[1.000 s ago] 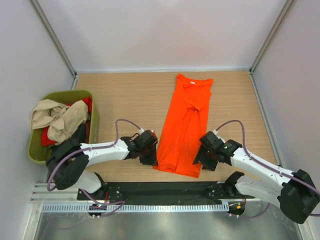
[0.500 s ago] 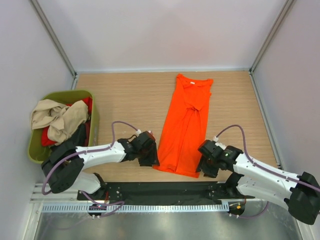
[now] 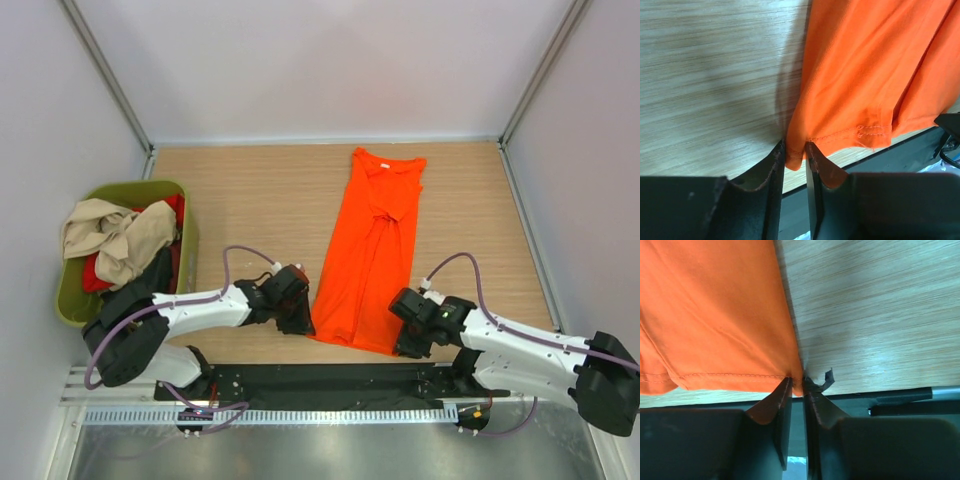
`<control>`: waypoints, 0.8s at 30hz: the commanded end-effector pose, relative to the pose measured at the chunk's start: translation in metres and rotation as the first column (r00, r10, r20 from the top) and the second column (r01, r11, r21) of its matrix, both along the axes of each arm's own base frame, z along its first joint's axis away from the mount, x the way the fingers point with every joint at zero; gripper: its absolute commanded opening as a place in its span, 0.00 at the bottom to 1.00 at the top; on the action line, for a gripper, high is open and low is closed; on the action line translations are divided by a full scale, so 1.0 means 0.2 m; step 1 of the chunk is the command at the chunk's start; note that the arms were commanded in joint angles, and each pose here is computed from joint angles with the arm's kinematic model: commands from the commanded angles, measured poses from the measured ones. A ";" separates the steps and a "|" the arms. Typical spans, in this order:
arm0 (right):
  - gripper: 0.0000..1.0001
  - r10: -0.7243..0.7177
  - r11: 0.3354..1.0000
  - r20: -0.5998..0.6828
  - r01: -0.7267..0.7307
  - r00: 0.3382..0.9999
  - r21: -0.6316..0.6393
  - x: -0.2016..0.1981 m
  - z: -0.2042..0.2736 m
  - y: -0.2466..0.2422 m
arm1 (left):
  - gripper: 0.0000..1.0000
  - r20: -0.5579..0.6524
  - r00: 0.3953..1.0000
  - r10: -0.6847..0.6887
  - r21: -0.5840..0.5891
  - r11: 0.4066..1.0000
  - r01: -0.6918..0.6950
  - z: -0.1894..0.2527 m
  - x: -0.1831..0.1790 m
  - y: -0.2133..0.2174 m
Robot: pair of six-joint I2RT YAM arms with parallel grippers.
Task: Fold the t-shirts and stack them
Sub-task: Fold the tshirt
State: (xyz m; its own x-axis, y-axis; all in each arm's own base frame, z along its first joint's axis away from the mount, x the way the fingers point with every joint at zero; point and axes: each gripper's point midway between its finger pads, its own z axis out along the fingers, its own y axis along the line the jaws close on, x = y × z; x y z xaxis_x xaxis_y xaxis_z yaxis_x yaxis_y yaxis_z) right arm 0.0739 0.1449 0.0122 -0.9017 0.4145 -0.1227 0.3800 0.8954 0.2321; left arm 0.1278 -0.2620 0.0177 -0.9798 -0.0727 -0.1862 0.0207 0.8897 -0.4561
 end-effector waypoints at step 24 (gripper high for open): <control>0.01 -0.029 0.999 0.090 0.030 0.996 -0.014 0.05 0.05 -0.04 | 0.14 -0.009 0.999 -0.039 -0.070 0.997 0.038 0.00 -0.04 -0.07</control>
State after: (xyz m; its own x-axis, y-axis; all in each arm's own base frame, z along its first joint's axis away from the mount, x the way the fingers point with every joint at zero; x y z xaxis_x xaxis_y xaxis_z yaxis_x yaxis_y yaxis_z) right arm 0.0771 0.1376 0.0163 -0.8888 0.4251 -0.1711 0.3819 0.8936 0.2360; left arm 0.1201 -0.2648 0.0174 -0.9834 -0.0622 -0.1707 0.0276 0.8775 -0.4788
